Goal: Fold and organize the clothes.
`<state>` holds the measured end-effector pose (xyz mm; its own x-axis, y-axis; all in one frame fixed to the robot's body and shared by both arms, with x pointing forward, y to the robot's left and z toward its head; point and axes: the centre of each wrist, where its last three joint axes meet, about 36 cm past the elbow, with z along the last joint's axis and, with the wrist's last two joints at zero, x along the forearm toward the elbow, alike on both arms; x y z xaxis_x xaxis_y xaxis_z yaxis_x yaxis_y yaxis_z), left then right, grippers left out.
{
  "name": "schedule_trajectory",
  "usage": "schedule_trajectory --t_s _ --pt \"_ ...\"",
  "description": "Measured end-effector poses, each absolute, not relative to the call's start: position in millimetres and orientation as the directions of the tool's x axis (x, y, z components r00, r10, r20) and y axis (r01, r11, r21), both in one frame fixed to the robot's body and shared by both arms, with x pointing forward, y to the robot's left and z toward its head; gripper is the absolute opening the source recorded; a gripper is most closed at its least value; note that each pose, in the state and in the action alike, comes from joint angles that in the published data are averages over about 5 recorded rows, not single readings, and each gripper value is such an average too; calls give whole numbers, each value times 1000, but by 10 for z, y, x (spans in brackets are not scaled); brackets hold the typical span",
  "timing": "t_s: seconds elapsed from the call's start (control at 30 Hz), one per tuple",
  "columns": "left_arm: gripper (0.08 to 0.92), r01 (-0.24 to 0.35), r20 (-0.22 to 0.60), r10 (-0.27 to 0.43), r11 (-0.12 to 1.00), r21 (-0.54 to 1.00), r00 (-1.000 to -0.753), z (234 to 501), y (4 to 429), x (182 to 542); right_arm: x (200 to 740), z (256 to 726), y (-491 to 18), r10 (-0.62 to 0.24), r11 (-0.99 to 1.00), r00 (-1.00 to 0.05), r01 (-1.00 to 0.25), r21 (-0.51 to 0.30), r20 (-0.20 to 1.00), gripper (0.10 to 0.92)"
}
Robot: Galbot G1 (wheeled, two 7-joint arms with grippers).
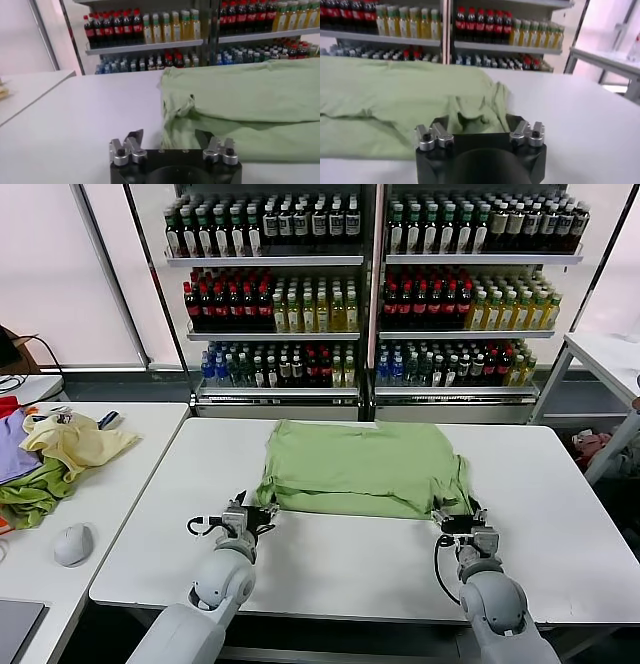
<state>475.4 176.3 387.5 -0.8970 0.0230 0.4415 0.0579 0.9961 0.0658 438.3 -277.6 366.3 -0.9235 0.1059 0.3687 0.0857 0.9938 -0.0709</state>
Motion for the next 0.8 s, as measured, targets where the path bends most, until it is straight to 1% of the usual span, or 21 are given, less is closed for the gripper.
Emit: schedule_trajectory --t_s 0.37,0.47,0.53,0.6,0.8 --pt "268 64 476 48 998 18 -878 3840 1766 4840 4338 3632 -2803 111 994 -906 97 -55 408 295" --pt "181 65 485 56 998 2 -873 3829 1788 4850 4322 3634 -2815 106 994 -906 92 -54 409 219" --pt "131 66 489 62 998 -9 -870 3825 1806 4849 4308 3636 -2823 103 995 -906 88 -56 410 190" --pt "106 66 491 68 998 -21 -869 3826 1825 4839 4292 3642 -2830 100 995 -906 84 -58 412 174" --pt "102 64 488 77 997 -42 -869 3851 1880 4731 4197 3695 -2848 88 995 -907 65 -70 411 172"
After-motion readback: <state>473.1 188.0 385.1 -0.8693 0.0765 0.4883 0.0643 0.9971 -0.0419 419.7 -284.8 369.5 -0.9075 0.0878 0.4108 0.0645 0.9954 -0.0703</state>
